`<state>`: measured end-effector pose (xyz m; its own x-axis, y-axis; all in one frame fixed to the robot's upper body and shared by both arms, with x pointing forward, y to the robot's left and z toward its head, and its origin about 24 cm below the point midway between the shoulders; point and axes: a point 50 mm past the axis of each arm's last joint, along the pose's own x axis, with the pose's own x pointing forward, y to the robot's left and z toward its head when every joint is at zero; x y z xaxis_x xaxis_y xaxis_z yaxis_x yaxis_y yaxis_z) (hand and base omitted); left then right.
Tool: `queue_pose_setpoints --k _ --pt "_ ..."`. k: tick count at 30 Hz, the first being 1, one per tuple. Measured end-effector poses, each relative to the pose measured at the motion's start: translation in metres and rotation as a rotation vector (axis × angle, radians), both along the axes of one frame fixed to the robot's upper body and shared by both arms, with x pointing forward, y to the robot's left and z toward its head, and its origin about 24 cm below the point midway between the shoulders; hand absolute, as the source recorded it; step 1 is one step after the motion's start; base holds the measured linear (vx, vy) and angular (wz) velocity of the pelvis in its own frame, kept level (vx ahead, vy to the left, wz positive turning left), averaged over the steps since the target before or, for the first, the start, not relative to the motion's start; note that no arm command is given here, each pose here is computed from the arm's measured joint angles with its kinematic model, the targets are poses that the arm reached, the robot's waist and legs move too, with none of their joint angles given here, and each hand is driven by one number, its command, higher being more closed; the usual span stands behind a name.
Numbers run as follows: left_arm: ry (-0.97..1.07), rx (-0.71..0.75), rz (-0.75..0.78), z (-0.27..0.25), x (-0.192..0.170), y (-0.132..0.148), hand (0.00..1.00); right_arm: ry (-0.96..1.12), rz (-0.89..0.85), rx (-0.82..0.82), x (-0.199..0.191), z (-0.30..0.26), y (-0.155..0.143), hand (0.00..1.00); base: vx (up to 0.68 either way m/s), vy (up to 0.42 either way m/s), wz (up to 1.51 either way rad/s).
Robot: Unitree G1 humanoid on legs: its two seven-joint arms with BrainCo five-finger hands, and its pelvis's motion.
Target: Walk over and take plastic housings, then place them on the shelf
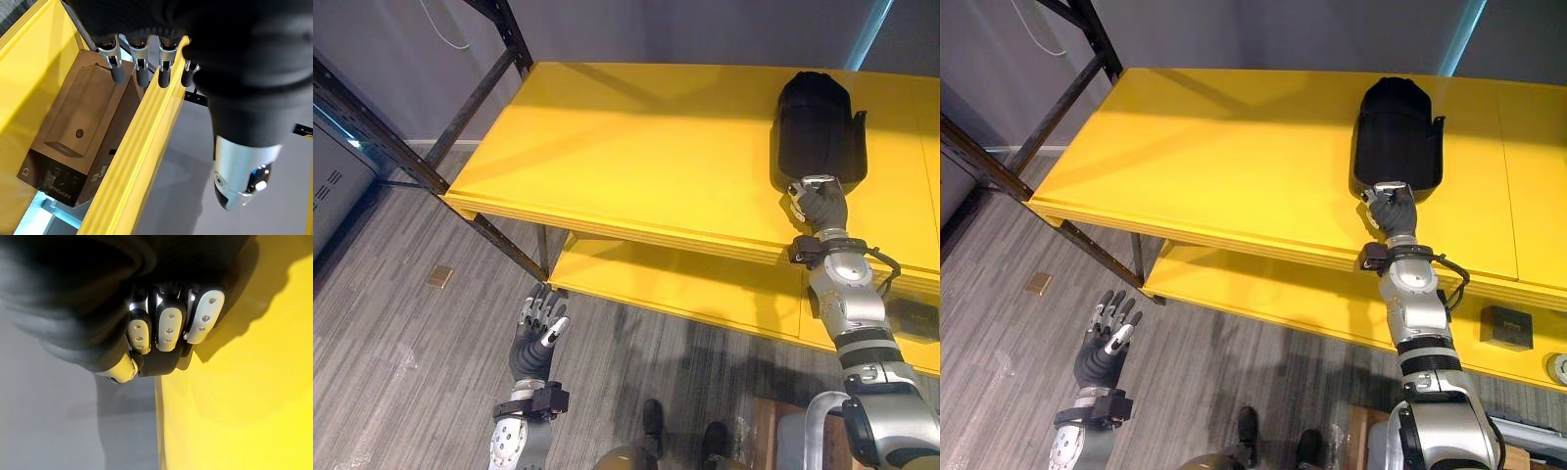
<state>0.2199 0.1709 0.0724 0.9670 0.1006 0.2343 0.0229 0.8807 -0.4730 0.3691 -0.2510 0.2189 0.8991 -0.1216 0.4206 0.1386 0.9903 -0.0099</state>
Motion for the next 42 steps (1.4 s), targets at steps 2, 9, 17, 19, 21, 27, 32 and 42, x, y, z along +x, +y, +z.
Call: queue_pose_setpoints --k 2,9,17,19,21,27,32,42 --pt "-0.006 0.001 -0.006 0.001 -0.001 0.000 0.00 -0.037 0.013 -0.005 -0.009 0.001 0.003 0.00 0.00 0.000 0.00" --pt "-0.050 0.004 -0.004 0.008 -0.016 0.000 0.00 0.003 0.048 0.145 -0.091 -0.084 0.047 0.00 0.01 0.021 -0.33" --pt "-0.071 0.013 -0.070 0.006 -0.029 -0.015 0.00 0.258 -0.197 0.252 -0.165 -0.157 0.018 0.00 0.04 0.115 -1.63" --pt "-0.114 -0.009 -0.191 0.014 -0.022 -0.039 0.00 0.314 -0.305 0.291 -0.193 -0.170 0.005 0.00 -0.02 0.249 -1.39" --pt "-0.109 -0.006 -0.269 0.013 -0.013 -0.054 0.00 0.357 -0.379 0.332 -0.210 -0.182 0.000 0.00 -0.11 0.196 -1.69" --pt "-0.014 0.022 -0.192 0.003 0.000 -0.050 0.00 0.432 -0.395 0.361 -0.221 -0.204 0.002 0.00 -0.07 0.149 -1.88" --pt "0.040 0.040 -0.223 -0.003 0.002 -0.053 0.00 0.581 -0.426 0.409 -0.227 -0.241 0.012 0.00 0.01 -0.136 -0.91" --pt "0.215 0.038 -0.265 -0.039 0.004 -0.070 0.00 0.615 -0.385 0.344 -0.212 -0.247 0.012 0.00 -0.01 -0.279 -0.40"
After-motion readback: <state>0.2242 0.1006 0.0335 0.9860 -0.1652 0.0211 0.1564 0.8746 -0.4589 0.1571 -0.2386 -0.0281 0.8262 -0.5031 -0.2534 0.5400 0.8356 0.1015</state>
